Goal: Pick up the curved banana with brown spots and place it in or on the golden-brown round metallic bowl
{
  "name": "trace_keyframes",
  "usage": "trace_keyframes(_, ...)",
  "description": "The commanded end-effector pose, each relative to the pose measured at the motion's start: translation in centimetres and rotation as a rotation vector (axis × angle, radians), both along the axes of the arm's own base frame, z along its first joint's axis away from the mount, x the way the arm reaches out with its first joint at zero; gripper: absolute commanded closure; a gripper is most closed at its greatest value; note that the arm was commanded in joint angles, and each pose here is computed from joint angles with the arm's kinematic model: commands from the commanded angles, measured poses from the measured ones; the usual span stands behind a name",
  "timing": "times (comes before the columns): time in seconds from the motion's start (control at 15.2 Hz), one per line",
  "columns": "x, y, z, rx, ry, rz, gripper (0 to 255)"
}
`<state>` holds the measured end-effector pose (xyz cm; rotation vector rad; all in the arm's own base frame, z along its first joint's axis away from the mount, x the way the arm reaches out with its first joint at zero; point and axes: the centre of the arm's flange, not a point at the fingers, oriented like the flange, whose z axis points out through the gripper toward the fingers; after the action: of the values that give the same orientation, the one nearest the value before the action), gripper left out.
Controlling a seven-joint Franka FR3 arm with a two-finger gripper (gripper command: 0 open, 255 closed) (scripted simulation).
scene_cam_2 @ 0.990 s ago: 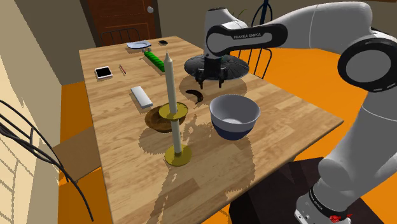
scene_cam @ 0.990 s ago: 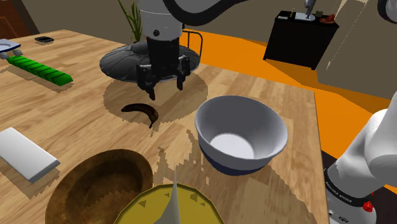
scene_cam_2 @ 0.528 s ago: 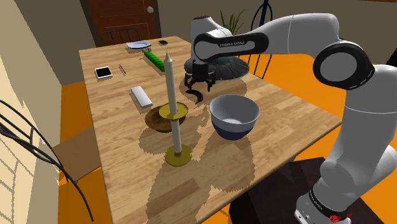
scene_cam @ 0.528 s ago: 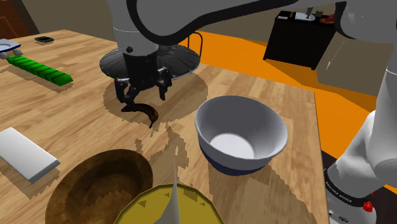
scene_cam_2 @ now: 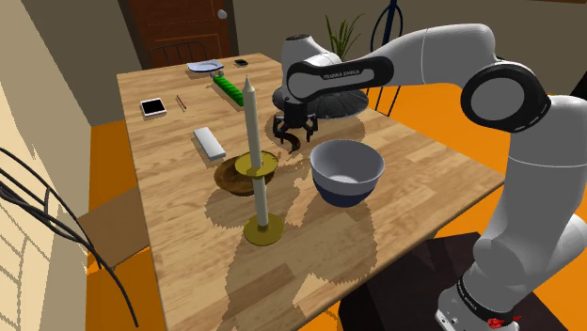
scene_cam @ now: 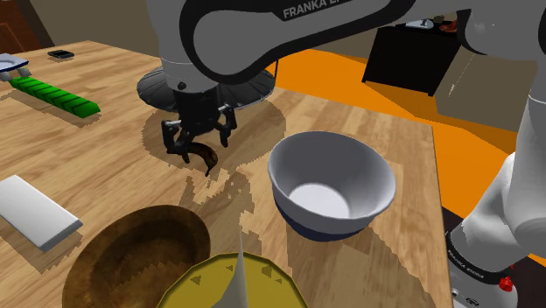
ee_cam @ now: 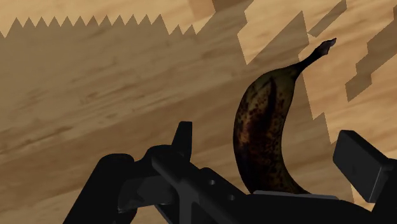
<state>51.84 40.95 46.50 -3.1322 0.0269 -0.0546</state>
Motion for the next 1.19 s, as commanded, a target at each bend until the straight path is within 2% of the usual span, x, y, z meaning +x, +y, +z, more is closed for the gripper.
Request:
trace_keyframes(0.0,0.0,0.0,0.0,0.000,0.000,0.000,0)
trace_keyframes(0.2,0.0,0.0,0.0,0.000,0.000,0.000,0)
trace_keyframes(0.26,0.0,0.0,0.0,0.000,0.000,0.000,255)
trace_keyframes(0.86,0.0,0.0,0.0,0.000,0.000,0.000,255)
trace_keyframes(1.12,0.0,0.0,2.1,0.000,0.000,0.000,255)
